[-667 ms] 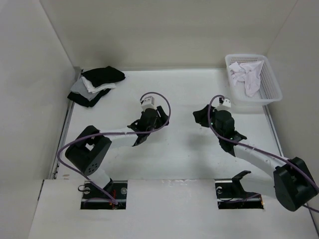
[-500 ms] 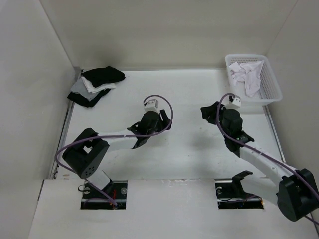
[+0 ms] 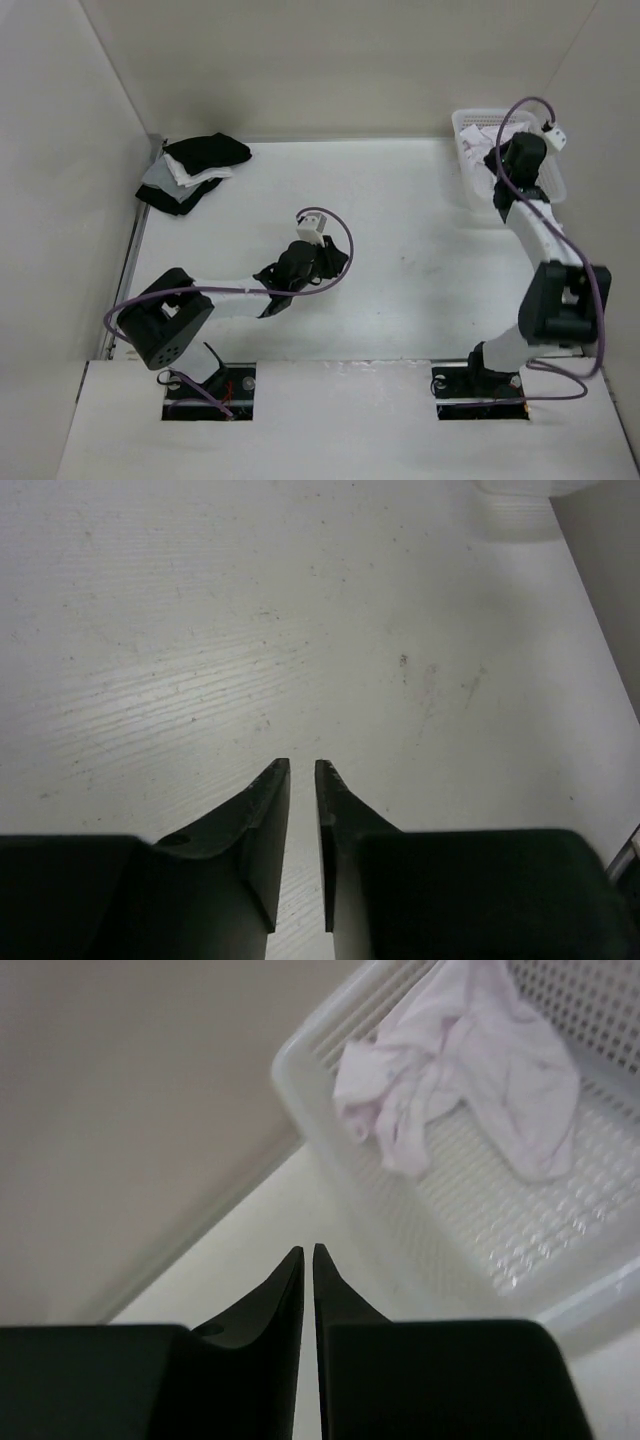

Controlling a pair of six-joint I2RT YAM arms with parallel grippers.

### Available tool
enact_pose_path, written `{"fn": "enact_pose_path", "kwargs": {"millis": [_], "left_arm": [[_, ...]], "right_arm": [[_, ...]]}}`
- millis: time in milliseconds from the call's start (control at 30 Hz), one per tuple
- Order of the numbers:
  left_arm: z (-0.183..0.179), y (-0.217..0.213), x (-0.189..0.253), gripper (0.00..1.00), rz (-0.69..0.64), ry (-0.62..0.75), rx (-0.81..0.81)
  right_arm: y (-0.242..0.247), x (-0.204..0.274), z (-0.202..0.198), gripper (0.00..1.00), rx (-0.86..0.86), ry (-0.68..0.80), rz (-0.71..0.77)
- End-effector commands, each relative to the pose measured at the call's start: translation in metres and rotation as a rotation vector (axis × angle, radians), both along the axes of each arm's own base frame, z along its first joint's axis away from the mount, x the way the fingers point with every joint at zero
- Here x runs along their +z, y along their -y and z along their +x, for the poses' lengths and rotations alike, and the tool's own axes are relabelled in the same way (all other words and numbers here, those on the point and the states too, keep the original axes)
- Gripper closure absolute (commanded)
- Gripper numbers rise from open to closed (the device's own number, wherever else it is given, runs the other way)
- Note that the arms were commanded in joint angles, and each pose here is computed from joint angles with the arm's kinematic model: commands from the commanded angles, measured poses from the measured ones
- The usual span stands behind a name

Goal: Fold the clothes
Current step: Grab the tank top from the pile, then move the tank top to the center of the board

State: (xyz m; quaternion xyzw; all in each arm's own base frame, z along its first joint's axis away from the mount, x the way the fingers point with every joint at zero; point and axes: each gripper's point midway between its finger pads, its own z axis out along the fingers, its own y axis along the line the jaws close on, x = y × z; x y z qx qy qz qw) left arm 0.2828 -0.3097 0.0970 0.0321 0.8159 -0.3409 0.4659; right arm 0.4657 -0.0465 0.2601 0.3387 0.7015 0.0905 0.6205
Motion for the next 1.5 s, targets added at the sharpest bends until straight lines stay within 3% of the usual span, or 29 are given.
{"fn": "enact_pose_path", "kwargs": {"millis": [0, 67, 200, 367, 567, 700, 733, 833, 900, 967, 1067, 1200, 1367, 1467], "left_arm": [[0.009, 0.005, 0.038, 0.79, -0.09, 0.121, -0.008], [0.012, 0.001, 0.036, 0.71, -0.089, 0.115, -0.001], [0.017, -0.005, 0.039, 0.6, -0.096, 0.133, 0.019], [0.022, -0.009, 0.036, 0.56, -0.107, 0.119, 0.023], [0.031, -0.013, 0.036, 0.56, -0.122, 0.112, 0.044], [0.033, -0.015, 0.033, 0.56, -0.132, 0.096, 0.046], [0.034, -0.014, 0.032, 0.56, -0.135, 0.092, 0.046], [0.034, -0.013, 0.031, 0.56, -0.142, 0.086, 0.037], [0.035, -0.015, 0.031, 0.56, -0.143, 0.085, 0.042], [0.037, -0.018, 0.031, 0.56, -0.145, 0.084, 0.052], [0.038, -0.02, 0.032, 0.56, -0.145, 0.088, 0.056], [0.038, -0.02, 0.034, 0.57, -0.151, 0.089, 0.057], [0.039, -0.028, 0.042, 0.57, -0.164, 0.107, 0.078], [0.039, -0.038, 0.057, 0.58, -0.189, 0.132, 0.104]], "right_arm": [[0.065, -0.04, 0.052, 0.82, -0.113, -0.108, 0.012], [0.096, -0.06, 0.085, 0.69, -0.121, -0.162, 0.023], [0.138, -0.092, 0.127, 0.54, -0.129, -0.225, 0.043], [0.157, -0.128, 0.162, 0.48, -0.109, -0.301, 0.064], [0.163, -0.164, 0.184, 0.47, -0.121, -0.327, 0.111], [0.159, -0.176, 0.192, 0.64, -0.105, -0.33, 0.136], [0.157, -0.177, 0.194, 0.76, -0.093, -0.328, 0.144], [0.153, -0.177, 0.196, 0.78, -0.078, -0.318, 0.176], [0.149, -0.176, 0.197, 0.95, -0.066, -0.314, 0.182], [0.149, -0.168, 0.196, 1.0, -0.072, -0.3, 0.177], [0.144, -0.115, 0.192, 1.0, -0.063, -0.17, 0.165], [0.128, 0.01, 0.156, 1.0, -0.037, 0.096, 0.128], [0.054, 0.143, 0.069, 1.0, 0.086, 0.352, 0.068], [-0.002, 0.194, 0.017, 1.0, 0.204, 0.449, 0.048]]}}
